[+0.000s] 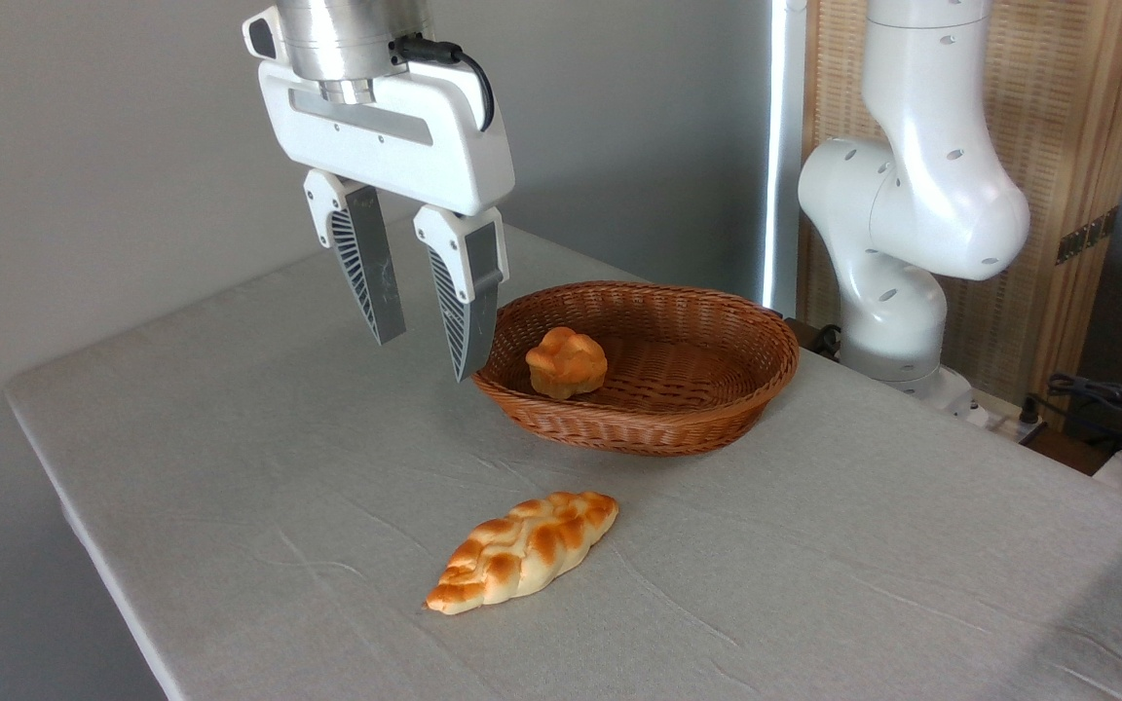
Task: Put bread into the basket
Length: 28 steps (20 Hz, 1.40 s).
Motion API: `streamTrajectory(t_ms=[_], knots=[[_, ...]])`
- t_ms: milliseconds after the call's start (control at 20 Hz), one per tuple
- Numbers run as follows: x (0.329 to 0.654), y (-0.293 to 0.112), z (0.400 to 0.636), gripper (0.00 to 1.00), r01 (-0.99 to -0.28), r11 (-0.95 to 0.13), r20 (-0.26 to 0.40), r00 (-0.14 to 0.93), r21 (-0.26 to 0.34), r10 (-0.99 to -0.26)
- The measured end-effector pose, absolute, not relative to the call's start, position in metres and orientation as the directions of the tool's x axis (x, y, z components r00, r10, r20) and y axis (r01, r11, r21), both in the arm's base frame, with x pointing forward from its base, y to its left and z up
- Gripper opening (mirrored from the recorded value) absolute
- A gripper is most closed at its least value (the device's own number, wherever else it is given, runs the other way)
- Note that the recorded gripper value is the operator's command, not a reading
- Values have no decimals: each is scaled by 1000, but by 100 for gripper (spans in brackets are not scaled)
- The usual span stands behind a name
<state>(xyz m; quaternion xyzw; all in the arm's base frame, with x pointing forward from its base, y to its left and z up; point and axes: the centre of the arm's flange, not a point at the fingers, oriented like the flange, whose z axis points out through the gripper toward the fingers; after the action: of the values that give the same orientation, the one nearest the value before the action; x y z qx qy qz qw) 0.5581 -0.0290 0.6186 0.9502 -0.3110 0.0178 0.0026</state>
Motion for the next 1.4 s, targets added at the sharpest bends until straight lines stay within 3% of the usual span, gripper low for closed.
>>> streamTrajectory(t_ms=[800, 1050, 1400], knots=[[557, -44, 620, 100, -614, -790, 36, 789, -7, -614], [557, -40, 620, 100, -694, -720, 35, 719, -11, -694], [557, -39, 620, 100, -698, -716, 35, 715, -12, -698]])
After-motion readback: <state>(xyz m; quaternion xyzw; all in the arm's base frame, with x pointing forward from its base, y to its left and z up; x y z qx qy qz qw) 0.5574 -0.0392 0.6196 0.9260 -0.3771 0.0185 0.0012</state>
